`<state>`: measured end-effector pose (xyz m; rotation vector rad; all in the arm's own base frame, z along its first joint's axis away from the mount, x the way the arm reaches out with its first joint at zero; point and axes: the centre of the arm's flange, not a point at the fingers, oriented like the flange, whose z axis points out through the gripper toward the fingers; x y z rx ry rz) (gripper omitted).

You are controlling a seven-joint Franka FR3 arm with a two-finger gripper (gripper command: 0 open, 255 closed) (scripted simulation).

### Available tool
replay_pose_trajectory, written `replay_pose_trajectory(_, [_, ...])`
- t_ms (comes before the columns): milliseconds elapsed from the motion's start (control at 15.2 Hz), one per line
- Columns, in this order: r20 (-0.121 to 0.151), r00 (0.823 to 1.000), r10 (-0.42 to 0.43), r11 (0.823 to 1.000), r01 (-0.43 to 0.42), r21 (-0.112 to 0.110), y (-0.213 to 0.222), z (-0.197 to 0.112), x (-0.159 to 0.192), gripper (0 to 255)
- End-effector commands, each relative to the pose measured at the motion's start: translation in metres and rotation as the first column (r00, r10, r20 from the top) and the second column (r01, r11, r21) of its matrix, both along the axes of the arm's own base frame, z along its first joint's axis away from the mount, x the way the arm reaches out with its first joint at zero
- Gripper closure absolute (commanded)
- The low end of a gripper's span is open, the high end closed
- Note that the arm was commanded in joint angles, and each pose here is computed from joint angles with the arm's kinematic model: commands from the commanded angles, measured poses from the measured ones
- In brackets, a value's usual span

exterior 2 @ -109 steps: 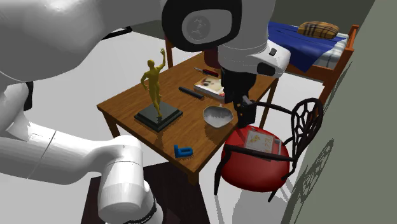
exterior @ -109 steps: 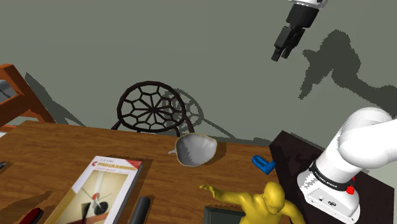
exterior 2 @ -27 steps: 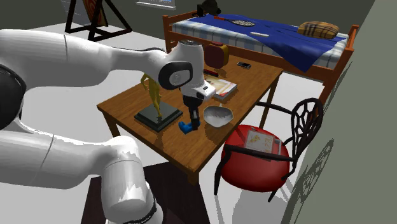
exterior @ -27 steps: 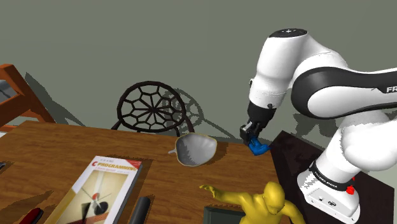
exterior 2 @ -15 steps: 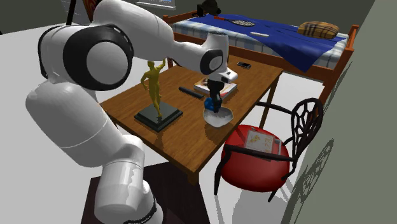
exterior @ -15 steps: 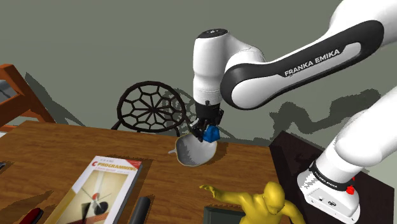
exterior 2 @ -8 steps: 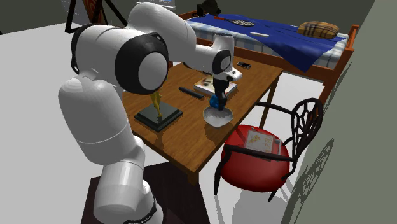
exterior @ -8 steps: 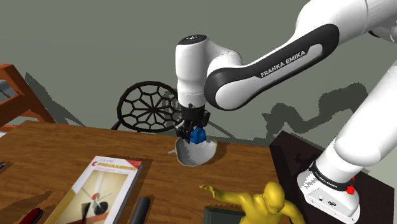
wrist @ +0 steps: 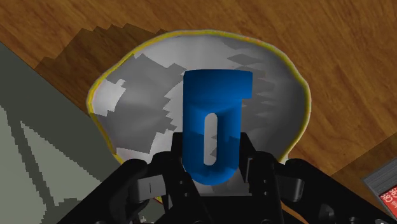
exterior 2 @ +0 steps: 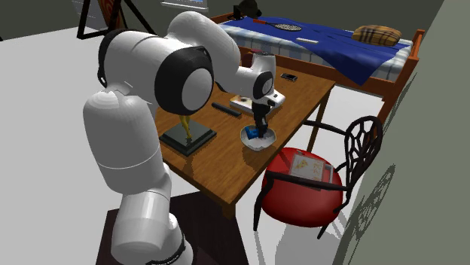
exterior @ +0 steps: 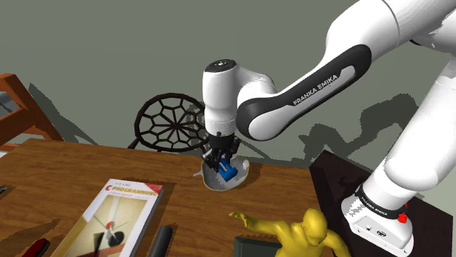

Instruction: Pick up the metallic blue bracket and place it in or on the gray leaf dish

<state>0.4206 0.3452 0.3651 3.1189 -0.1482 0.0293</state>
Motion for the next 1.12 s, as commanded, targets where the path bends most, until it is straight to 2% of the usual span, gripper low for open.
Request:
replay_pose_trajectory(0, [0.001,1.0,0.0,1.0,0.0,0.0,0.0,-0.004,0.0,255])
replay_pose_trajectory(396, [0.001,1.0,0.0,1.0,0.0,0.0,0.0,-0.004,0.0,255])
replay_pose_trajectory(462, [0.001,1.0,0.0,1.0,0.0,0.0,0.0,-0.004,0.0,0])
replay_pose_trajectory(792, [0.001,1.0,0.0,1.0,0.0,0.0,0.0,-0.004,0.0,0])
replay_pose_trajectory(1056, [0.001,1.0,0.0,1.0,0.0,0.0,0.001,0.046,-0.001,0])
